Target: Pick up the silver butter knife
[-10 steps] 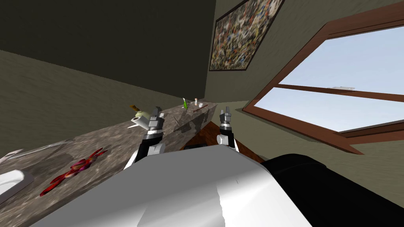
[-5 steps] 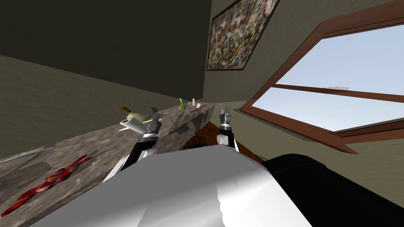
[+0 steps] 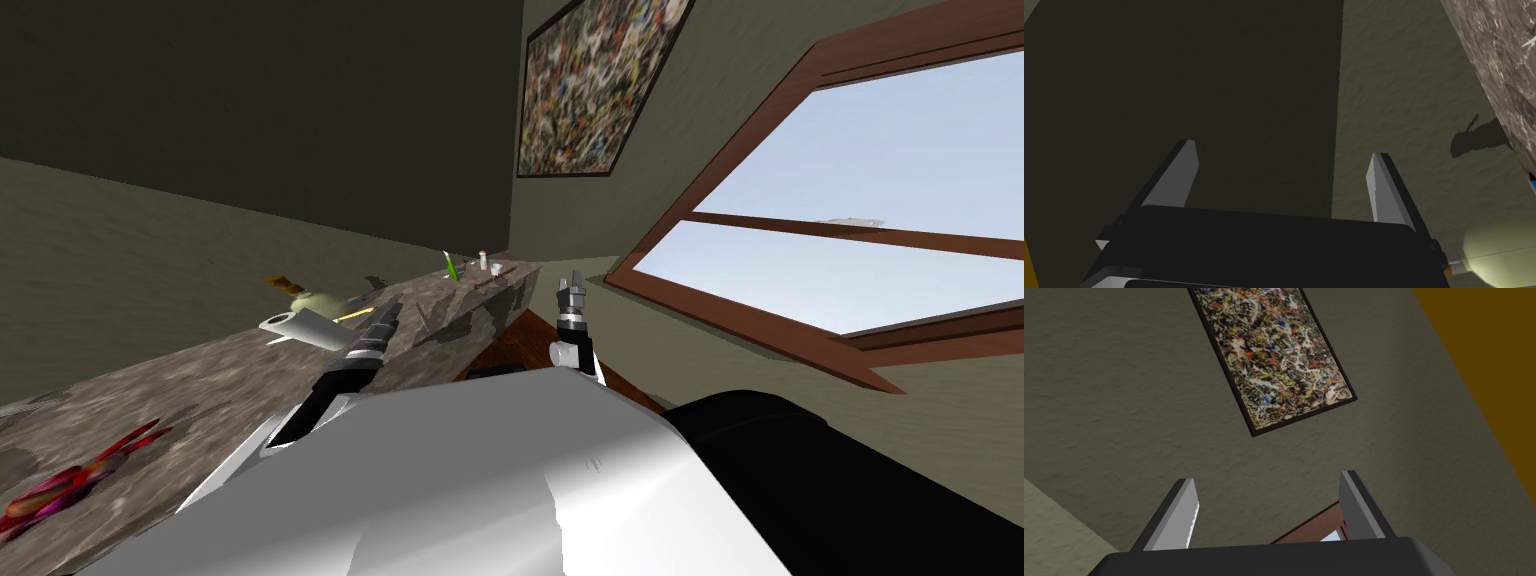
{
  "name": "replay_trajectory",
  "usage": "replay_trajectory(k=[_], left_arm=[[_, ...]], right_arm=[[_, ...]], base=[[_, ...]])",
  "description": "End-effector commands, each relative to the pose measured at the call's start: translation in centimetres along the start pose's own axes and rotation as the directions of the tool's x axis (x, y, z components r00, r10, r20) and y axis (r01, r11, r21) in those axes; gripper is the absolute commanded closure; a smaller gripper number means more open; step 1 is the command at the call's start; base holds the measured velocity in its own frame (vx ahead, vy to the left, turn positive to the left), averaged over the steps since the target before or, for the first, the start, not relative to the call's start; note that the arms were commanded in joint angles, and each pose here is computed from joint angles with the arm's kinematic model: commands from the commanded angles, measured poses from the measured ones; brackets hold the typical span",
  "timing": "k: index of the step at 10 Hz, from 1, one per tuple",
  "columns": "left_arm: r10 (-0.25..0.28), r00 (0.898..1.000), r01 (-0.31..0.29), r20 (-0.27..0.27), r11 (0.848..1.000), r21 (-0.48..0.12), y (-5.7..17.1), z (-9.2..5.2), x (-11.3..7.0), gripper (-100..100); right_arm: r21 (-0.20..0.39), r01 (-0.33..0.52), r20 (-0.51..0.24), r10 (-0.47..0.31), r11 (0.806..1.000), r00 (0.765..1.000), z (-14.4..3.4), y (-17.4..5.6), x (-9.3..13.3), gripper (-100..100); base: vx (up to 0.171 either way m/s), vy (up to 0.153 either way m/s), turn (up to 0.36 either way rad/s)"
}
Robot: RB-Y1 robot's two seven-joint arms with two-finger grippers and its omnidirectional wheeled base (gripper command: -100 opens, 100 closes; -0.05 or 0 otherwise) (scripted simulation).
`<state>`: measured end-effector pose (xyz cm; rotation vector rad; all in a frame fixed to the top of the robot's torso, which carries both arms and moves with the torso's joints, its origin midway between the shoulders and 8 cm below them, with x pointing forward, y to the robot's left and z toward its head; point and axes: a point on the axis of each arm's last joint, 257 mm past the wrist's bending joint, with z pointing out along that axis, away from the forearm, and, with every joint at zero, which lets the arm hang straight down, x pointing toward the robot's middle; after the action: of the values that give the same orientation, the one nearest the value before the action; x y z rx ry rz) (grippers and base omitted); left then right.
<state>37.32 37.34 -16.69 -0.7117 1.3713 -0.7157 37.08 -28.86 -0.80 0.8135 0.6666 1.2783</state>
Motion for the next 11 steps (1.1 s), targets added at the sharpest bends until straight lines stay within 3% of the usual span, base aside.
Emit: replay_trajectory(k=[1,3,5,6,8,9,11], left_arm=[[0.047,0.998,-0.049,-0.03,0.997,-0.06,2.2,-0.5,-0.4,-100],[0.113,0.99,-0.125,-0.079,0.98,-0.157,5.8,-1.7,-1.4,-100],[0.162,0.979,-0.188,-0.124,0.95,-0.249,9.3,-3.1,-2.5,-100],[0.169,0.977,-0.197,-0.13,0.949,-0.248,9.3,-3.0,-2.6,-100],[0.211,0.961,-0.262,-0.181,0.907,-0.33,12.4,-4.4,-3.9,-100],[0.211,0.961,-0.262,-0.181,0.907,-0.33,12.4,-4.4,-3.9,-100],[0.242,0.943,-0.319,-0.231,0.857,-0.405,15.3,-5.8,-5.3,-100]], right_arm=[[0.0,0.0,0.0,0.0,1.0,1.0,0.0,0.0,0.0,0],[0.0,0.0,0.0,0.0,1.0,1.0,0.0,0.0,0.0,0],[0.0,0.0,0.0,0.0,1.0,1.0,0.0,0.0,0.0,0],[0.0,0.0,0.0,0.0,1.0,1.0,0.0,0.0,0.0,0],[0.0,0.0,0.0,0.0,1.0,1.0,0.0,0.0,0.0,0],[0.0,0.0,0.0,0.0,1.0,1.0,0.0,0.0,0.0,0],[0.0,0.0,0.0,0.0,1.0,1.0,0.0,0.0,0.0,0]], base=[[0.037,-0.057,-0.046],[0.057,-0.091,-0.059],[0.076,-0.107,-0.061],[0.045,-0.077,-0.015],[0.046,-0.061,-0.063],[0.052,-0.046,-0.024],[0.056,-0.061,-0.076]])
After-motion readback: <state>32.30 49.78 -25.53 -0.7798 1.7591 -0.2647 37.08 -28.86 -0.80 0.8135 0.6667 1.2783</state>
